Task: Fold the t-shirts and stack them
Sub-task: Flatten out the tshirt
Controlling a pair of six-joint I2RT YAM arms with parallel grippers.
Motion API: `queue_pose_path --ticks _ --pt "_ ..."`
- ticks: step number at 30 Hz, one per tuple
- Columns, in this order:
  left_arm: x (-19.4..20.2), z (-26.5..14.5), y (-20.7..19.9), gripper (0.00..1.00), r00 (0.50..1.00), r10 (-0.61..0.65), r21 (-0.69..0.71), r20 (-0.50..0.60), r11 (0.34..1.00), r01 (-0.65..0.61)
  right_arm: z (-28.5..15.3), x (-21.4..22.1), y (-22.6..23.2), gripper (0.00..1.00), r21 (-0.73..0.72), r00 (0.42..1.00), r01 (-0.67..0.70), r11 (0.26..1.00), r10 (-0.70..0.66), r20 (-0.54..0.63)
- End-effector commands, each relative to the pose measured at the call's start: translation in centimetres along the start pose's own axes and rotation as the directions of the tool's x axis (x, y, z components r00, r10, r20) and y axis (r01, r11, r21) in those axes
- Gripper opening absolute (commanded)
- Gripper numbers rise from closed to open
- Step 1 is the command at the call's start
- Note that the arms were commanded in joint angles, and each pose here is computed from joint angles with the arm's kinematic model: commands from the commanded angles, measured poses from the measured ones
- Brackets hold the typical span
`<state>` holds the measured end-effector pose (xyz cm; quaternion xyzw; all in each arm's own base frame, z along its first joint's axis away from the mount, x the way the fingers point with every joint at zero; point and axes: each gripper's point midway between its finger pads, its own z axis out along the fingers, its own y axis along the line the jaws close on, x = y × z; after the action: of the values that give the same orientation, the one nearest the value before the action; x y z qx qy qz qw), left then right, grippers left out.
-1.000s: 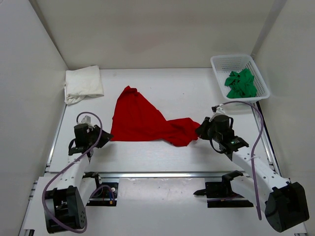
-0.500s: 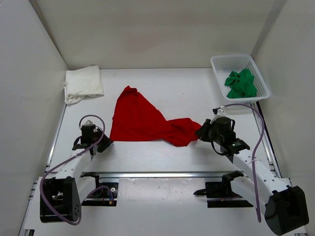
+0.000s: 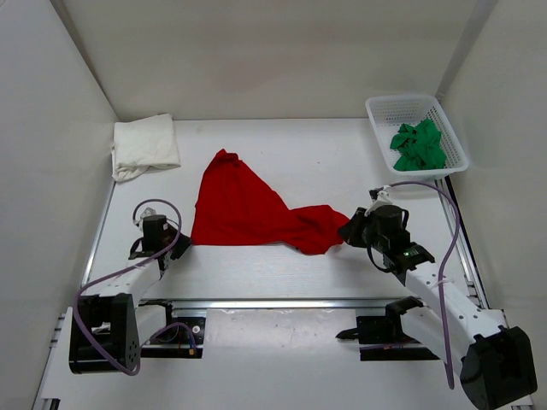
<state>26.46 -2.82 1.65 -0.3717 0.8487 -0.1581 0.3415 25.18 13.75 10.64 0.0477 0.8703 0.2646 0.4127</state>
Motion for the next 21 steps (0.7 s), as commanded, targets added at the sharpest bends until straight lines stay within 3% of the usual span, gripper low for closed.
queue_pose_path --ticks 1,3,5,9,15,21 --pt "0.5 0.3 0.5 0.25 1.0 -0.013 -0.012 0.001 1.0 0.013 -0.2 -1.2 0.4 0.02 -0.019 0.998 -0.007 1.0 0.008 0.055" --pt "0.7 0.3 0.4 0.06 1.0 -0.019 -0.006 -0.008 1.0 0.019 -0.3 -1.2 0.3 0.03 -0.014 0.998 -0.019 1.0 0.02 0.055" --pt "0.2 0.3 -0.4 0.0 1.0 -0.022 0.019 -0.001 1.0 0.022 -0.4 -1.2 -0.1 0.03 -0.004 0.998 -0.036 0.999 0.037 0.052" --pt "-2.5 -0.7 -3.8 0.0 0.999 -0.015 0.107 0.033 0.994 0.011 -1.1 -3.0 0.1 0.0 -0.009 0.996 -0.066 0.998 0.067 0.053" --pt "-10.8 -4.3 -10.7 0.0 0.994 -0.018 0.264 0.107 0.964 -0.011 -5.4 -7.4 4.4 0.0 -0.044 0.998 -0.006 0.999 0.009 0.064" --pt "-13.9 -4.0 -12.2 0.0 0.994 -0.066 0.321 0.084 0.947 0.035 -6.8 -1.1 2.2 0.01 0.022 0.991 -0.128 0.991 0.129 -0.024"
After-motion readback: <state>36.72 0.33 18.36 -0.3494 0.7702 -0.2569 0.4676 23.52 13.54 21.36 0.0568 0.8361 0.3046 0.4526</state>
